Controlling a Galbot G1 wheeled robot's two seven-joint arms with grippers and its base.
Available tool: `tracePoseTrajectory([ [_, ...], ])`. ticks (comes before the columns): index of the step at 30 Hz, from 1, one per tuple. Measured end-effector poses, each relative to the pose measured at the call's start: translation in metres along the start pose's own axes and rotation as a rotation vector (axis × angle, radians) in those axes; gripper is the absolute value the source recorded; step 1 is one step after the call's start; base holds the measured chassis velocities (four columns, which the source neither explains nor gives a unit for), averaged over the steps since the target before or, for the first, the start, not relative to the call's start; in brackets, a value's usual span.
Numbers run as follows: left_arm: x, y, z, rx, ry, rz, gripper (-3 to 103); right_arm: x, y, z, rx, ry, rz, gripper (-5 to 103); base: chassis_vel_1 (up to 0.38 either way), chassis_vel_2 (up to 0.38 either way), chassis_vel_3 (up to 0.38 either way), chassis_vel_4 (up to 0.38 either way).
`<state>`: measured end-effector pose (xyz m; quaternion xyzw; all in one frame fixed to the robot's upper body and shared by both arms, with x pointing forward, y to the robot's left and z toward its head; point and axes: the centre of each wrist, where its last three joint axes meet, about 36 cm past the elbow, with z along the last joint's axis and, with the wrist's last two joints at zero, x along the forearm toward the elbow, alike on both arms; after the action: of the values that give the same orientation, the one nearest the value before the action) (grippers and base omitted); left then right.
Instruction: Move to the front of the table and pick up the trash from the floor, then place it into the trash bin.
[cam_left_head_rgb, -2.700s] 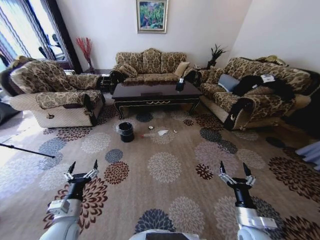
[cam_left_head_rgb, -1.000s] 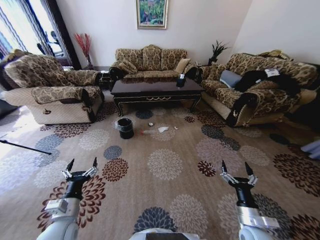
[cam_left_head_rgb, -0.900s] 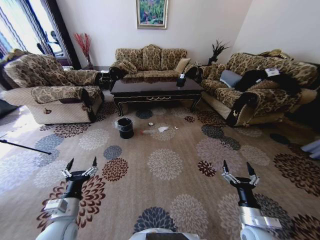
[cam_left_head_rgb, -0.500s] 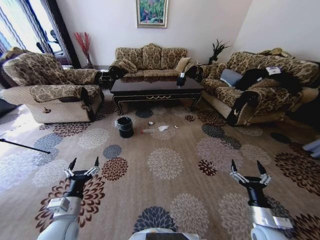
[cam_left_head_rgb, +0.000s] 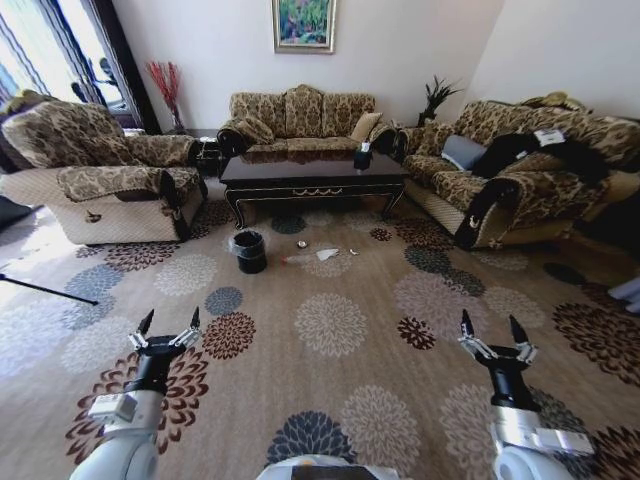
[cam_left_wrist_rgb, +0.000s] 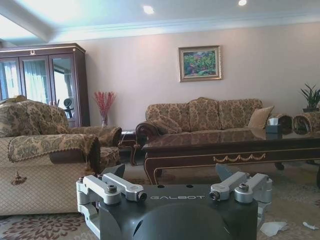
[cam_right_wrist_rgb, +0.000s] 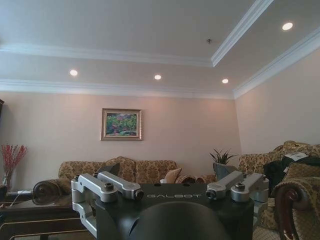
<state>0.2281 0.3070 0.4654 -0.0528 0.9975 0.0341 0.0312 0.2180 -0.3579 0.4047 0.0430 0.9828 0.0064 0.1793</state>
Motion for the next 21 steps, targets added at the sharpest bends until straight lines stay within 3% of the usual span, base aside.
tracePoseTrajectory([
  [6, 0.002, -0.001, 0.003, -0.010, 0.009, -0.002, 100, 0.006, -0.006, 0.007, 0.050, 0.022, -0.028, 100, 0.000, 0.000, 0.000, 0.000],
  [10, 0.003, -0.002, 0.000, -0.017, 0.007, -0.001, 100, -0.002, 0.001, -0.011, -0.014, 0.052, -0.051, 100, 0.000, 0.000, 0.000, 0.000],
  [14, 0.005, -0.002, -0.001, -0.019, 0.005, 0.000, 100, -0.007, -0.001, -0.015, 0.003, 0.081, -0.094, 100, 0.000, 0.000, 0.000, 0.000],
  [21, 0.007, -0.003, -0.002, -0.023, 0.002, -0.004, 100, -0.007, 0.005, -0.019, -0.022, 0.141, -0.130, 100, 0.000, 0.000, 0.000, 0.000],
])
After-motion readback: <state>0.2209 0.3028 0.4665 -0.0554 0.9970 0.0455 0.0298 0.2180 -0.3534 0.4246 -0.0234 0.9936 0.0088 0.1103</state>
